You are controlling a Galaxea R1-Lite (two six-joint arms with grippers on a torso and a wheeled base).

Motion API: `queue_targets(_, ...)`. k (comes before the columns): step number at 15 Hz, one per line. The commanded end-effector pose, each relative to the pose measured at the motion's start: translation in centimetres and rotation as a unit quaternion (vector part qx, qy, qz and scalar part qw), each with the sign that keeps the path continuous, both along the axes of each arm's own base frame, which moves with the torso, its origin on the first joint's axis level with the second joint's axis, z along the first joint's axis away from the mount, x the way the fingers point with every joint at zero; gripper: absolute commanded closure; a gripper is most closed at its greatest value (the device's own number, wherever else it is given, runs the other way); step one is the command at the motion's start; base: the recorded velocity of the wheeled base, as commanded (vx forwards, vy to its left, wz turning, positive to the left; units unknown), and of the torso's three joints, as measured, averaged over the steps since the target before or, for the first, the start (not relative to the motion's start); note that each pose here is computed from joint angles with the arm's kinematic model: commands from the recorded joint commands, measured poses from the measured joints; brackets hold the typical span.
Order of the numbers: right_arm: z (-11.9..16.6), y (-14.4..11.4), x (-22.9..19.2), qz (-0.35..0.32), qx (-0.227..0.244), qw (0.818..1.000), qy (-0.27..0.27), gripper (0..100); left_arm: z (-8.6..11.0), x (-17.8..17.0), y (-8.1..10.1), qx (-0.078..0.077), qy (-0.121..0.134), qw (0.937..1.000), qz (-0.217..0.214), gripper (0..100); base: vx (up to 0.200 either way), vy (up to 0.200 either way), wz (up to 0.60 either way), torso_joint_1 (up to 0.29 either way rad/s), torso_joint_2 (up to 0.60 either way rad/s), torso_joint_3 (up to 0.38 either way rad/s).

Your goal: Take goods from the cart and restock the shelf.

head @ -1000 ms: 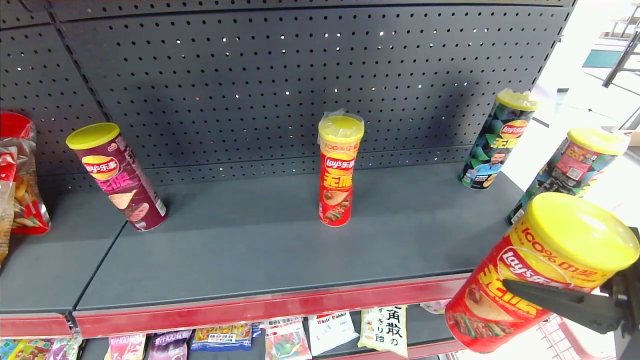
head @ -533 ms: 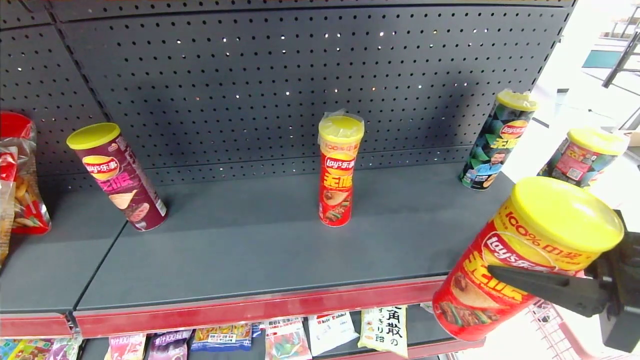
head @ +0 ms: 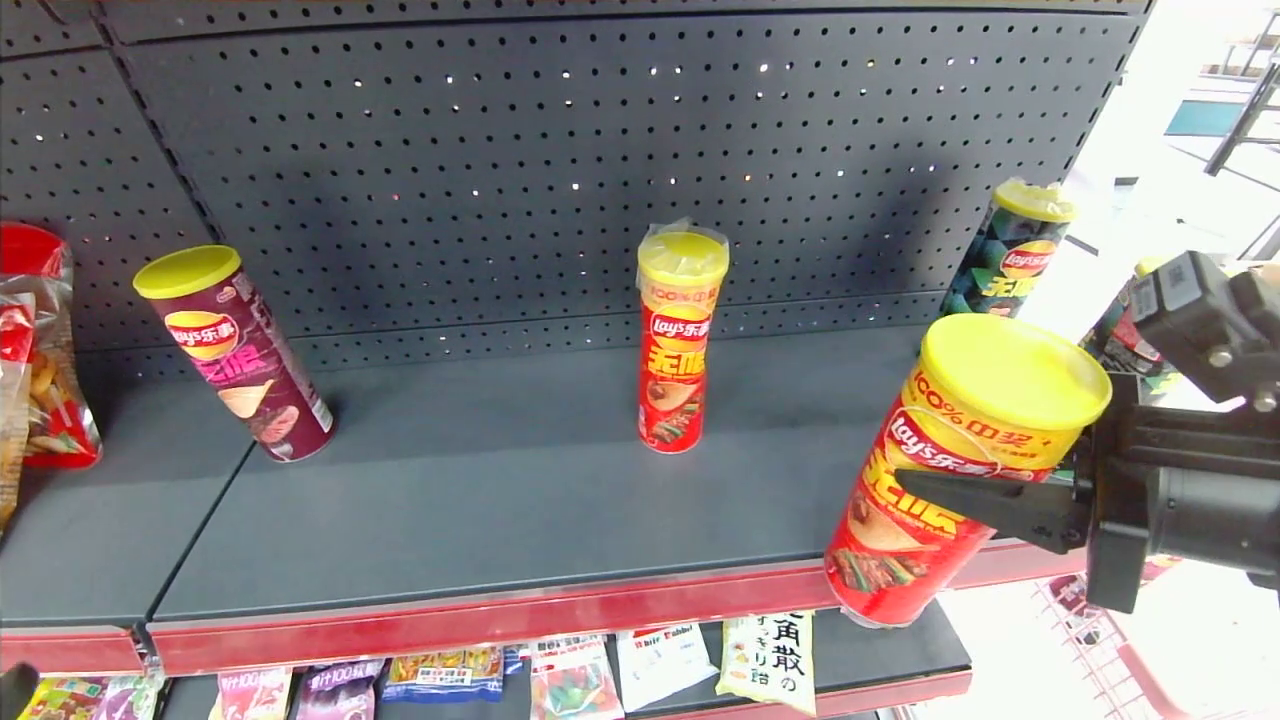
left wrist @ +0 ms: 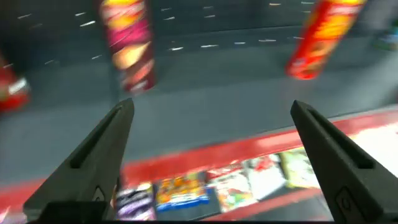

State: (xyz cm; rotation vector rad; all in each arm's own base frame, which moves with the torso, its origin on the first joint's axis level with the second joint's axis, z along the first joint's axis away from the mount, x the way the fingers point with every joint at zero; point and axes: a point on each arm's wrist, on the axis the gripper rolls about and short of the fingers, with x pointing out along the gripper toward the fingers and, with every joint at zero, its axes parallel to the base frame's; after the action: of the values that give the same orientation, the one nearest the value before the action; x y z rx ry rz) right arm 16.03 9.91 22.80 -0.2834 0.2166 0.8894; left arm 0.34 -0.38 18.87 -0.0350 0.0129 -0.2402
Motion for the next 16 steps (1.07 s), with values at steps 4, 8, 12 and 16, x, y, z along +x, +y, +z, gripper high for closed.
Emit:
queue_targets(4,0.1,-0.6,-0.3,-0.016,0.012,1.000,0.006,100,7.7,17.0,-8.1,0.042,0.121,0.9500,-0.285,0,0.000,0.000,0.00,0.000,0.00,0.000)
queue_targets(8,0.4,-1.4,-0.8,-0.040,0.038,0.998,0.019,100,5.4,22.9,-11.8,0.050,0.116,0.9364,-0.327,0,0.000,0.000,0.00,0.000,0.00,0.000)
queue_targets(12,0.5,-1.8,-0.8,-0.050,0.041,0.998,0.016,100,3.1,25.3,-12.8,0.079,0.129,0.9302,-0.334,0,0.000,0.000,0.00,0.000,0.00,0.000)
queue_targets(16,0.2,-1.8,-0.9,-0.050,0.038,0.998,0.020,100,2.5,28.2,-14.0,0.086,0.092,0.9330,-0.337,0,0.000,0.000,0.00,0.000,0.00,0.000)
